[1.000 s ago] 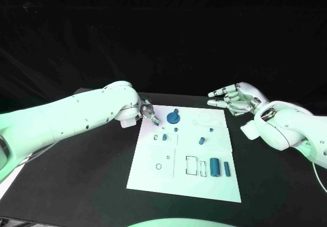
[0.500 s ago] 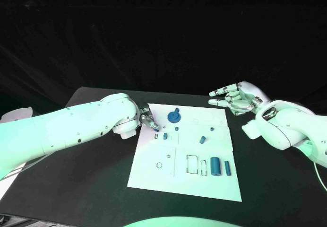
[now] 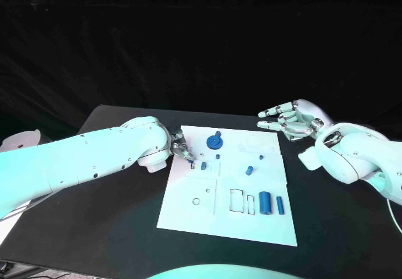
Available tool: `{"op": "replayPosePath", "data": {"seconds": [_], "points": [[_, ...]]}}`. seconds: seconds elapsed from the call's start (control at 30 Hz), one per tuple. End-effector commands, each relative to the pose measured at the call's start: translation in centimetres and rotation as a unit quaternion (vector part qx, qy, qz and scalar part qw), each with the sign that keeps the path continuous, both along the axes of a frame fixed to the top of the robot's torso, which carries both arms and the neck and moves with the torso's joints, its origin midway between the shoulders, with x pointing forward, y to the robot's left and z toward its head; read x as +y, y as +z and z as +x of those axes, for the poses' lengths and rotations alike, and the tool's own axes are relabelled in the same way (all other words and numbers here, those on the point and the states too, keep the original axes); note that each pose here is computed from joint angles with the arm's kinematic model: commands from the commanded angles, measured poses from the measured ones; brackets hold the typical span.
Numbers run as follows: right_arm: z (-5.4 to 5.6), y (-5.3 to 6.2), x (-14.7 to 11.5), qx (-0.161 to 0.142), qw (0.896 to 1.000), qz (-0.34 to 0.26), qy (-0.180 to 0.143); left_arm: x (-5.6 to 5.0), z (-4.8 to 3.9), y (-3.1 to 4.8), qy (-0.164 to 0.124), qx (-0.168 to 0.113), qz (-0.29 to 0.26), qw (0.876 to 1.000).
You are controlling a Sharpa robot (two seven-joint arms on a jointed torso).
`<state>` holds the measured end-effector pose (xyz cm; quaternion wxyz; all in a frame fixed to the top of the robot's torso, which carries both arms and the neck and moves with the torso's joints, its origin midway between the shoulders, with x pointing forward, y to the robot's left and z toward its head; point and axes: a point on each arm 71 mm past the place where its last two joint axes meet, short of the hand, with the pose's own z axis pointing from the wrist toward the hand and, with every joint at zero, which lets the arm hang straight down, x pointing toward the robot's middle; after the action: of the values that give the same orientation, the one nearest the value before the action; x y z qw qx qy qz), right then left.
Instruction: Assemble the parts on the task board
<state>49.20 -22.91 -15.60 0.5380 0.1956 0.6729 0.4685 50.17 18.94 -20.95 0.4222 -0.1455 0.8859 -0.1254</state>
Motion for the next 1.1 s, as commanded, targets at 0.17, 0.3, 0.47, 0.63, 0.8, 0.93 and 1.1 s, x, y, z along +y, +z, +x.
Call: {"op": "replayPosePath", "data": {"seconds": [0.17, 0.3, 0.47, 0.63, 0.8, 0.93, 1.1], "points": [[-0.08, -0.07, 0.15, 0.002, 1.000, 0.000, 0.009, -0.19, -0.37, -0.25, -0.015, 0.016, 0.016, 1.000], [-0.08, -0.08, 0.15, 0.002, 1.000, 0.000, 0.009, -0.26, -0.47, -0.32, -0.018, 0.019, 0.017, 1.000], [-0.09, -0.08, 0.15, 0.002, 1.000, 0.000, 0.009, -0.42, -0.60, -0.38, -0.021, 0.020, 0.017, 0.999], [-0.10, -0.07, 0.16, 0.002, 1.000, 0.000, 0.009, -0.65, -0.69, -0.45, -0.025, 0.021, 0.016, 0.999], [-0.11, -0.08, 0.17, 0.002, 1.000, 0.000, 0.010, -0.74, -0.79, -0.61, -0.027, 0.024, 0.017, 0.999], [-0.12, -0.08, 0.19, 0.002, 1.000, 0.000, 0.010, -0.70, -0.86, -0.71, -0.029, 0.027, 0.018, 0.999], [-0.12, -0.09, 0.20, 0.002, 1.000, 0.000, 0.011, -0.71, -0.95, -0.77, -0.032, 0.030, 0.021, 0.999]]}}
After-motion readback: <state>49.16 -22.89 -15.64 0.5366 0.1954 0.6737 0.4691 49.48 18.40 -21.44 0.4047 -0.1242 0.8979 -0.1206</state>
